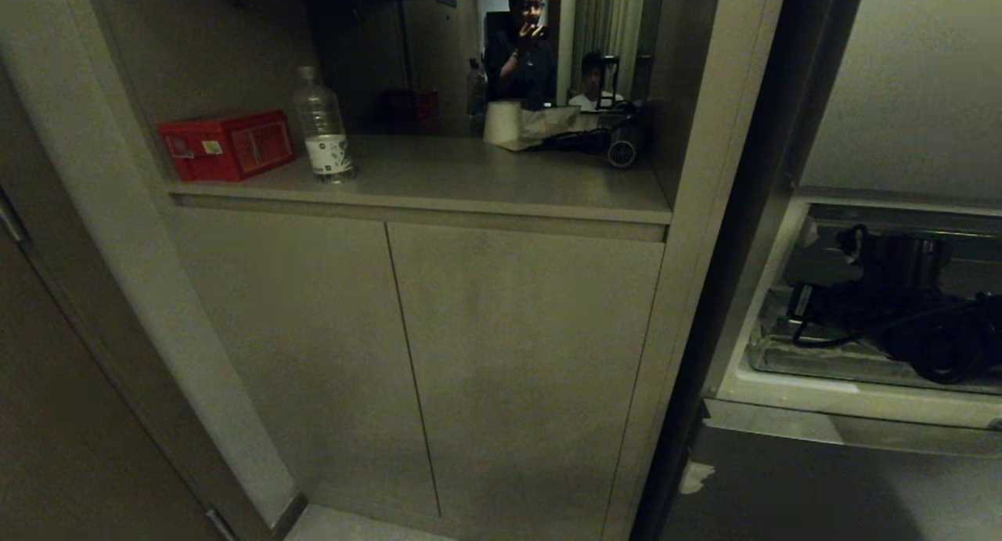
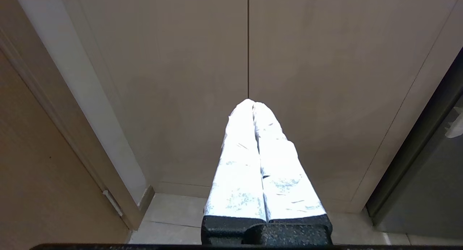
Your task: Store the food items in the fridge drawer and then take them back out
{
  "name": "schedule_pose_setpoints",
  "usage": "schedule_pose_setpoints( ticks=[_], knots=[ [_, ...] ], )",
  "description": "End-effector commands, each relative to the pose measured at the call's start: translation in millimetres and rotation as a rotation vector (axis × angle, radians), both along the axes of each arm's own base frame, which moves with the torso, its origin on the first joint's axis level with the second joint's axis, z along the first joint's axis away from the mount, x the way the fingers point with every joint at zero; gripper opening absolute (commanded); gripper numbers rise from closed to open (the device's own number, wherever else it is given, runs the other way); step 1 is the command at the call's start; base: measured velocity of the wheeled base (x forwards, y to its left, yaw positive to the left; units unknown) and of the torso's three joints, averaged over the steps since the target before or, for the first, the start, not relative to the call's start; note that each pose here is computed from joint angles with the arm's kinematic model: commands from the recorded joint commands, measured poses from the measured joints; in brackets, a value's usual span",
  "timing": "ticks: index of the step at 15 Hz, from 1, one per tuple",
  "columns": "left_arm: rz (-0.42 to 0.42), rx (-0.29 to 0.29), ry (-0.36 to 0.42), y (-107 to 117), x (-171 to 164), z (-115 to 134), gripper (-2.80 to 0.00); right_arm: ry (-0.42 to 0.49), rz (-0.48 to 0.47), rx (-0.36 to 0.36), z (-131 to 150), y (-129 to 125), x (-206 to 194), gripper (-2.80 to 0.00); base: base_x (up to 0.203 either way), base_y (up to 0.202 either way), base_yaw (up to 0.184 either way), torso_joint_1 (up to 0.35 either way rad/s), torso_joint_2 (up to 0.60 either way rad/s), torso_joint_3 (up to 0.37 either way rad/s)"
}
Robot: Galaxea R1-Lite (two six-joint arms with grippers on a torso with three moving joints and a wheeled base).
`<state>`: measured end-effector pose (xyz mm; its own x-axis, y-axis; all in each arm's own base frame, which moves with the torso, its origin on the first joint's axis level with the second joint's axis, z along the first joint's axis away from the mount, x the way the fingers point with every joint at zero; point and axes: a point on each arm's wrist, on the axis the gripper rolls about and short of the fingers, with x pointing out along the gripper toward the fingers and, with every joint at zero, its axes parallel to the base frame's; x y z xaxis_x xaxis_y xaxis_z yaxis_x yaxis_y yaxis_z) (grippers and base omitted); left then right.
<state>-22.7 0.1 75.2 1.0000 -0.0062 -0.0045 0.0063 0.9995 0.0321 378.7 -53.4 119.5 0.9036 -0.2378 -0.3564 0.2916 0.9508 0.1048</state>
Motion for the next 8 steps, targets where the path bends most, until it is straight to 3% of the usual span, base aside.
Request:
schedule_pose_setpoints(
  ticks=[1,8],
  knots=[
    [0.0,0.0,0.001,0.0,0.1,0.0,-2.8,0.001,-0.01,0.001,-3.6,-4.1,6.8,-2.8,0.0,0.0,0.0,0.0,0.0,0.0],
    [0.0,0.0,0.002,0.0,0.1,0.0,-2.8,0.018,-0.013,0.021,-5.3,-5.0,9.6,-2.8,0.0,0.0,0.0,0.0,0.0,0.0]
  ],
)
